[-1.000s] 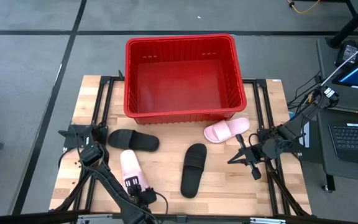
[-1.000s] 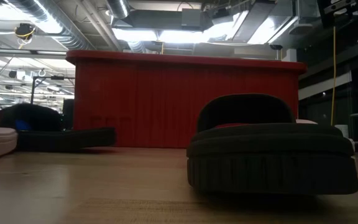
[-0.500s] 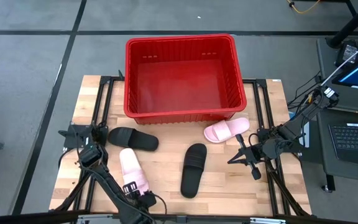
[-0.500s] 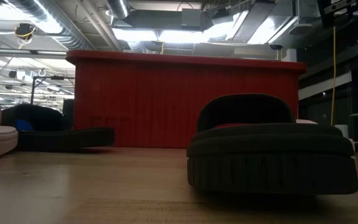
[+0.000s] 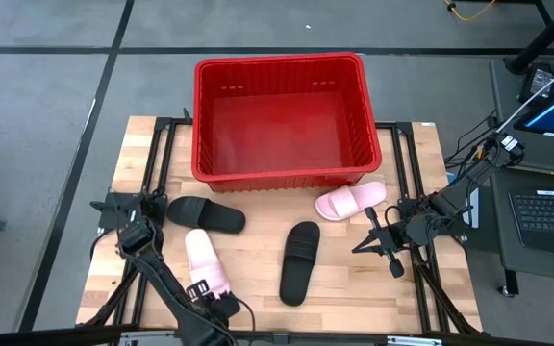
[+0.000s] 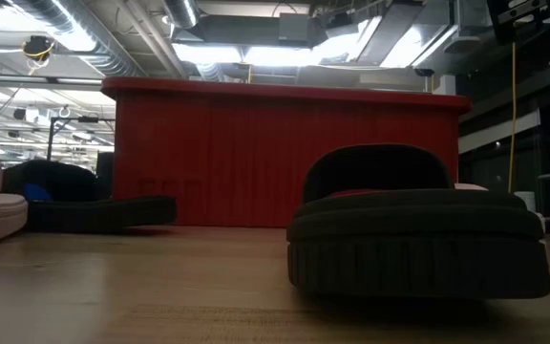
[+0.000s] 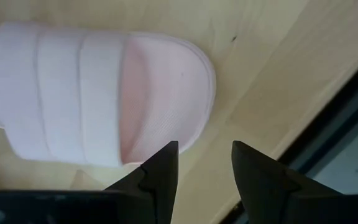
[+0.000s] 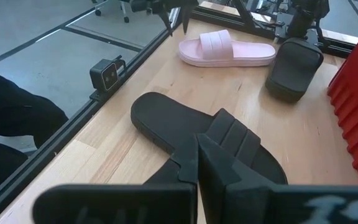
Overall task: Pick and place slides into bin
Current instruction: Put the top pink slide into the red bin
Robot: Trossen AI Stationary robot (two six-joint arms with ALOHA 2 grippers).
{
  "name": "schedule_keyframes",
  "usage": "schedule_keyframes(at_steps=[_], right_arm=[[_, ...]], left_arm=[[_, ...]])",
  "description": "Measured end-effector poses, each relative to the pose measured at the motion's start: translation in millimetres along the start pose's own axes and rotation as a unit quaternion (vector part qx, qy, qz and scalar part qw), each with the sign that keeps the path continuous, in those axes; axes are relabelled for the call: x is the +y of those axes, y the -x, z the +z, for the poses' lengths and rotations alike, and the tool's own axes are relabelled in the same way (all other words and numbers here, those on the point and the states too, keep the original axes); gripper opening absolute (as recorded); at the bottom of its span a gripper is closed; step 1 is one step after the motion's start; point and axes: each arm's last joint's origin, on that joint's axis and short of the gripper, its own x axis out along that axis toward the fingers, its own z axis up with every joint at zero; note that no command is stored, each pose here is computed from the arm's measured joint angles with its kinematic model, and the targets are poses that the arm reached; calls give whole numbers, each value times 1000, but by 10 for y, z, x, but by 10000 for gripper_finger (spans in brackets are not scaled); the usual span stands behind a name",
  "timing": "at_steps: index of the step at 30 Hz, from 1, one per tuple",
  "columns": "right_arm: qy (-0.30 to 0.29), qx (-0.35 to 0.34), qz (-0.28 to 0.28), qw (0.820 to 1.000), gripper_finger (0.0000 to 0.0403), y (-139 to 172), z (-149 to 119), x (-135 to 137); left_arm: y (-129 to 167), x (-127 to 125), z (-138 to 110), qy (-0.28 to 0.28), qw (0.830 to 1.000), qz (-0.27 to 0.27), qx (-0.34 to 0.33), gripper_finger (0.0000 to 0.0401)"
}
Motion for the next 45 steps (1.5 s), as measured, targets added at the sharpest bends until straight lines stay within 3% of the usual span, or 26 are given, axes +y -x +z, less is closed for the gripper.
schedule_keyframes(at_steps=[6, 12, 16, 28, 38, 45], right_arm=[[1, 2, 0, 1000, 5, 0, -3, 0], [2, 2, 1, 1000, 5, 0, -4, 1], [3, 3, 1, 1000, 5, 0, -6, 0], [6, 5, 1, 1000, 5, 0, -11, 0], [5, 5, 1, 1000, 5, 0, -11, 0], [5, 5, 0, 1000, 5, 0, -11, 0]], left_arm=[[87, 92, -44, 3, 999, 27, -31, 143], [100, 151, -136, 1, 990, 68, -122, 142], [76, 139, -194, -4, 990, 74, -121, 131], [-378, -29, -211, -50, 986, 135, -87, 94], [-342, -57, -117, 6, 991, 102, -92, 93], [-353, -74, -120, -71, 989, 100, -84, 95]])
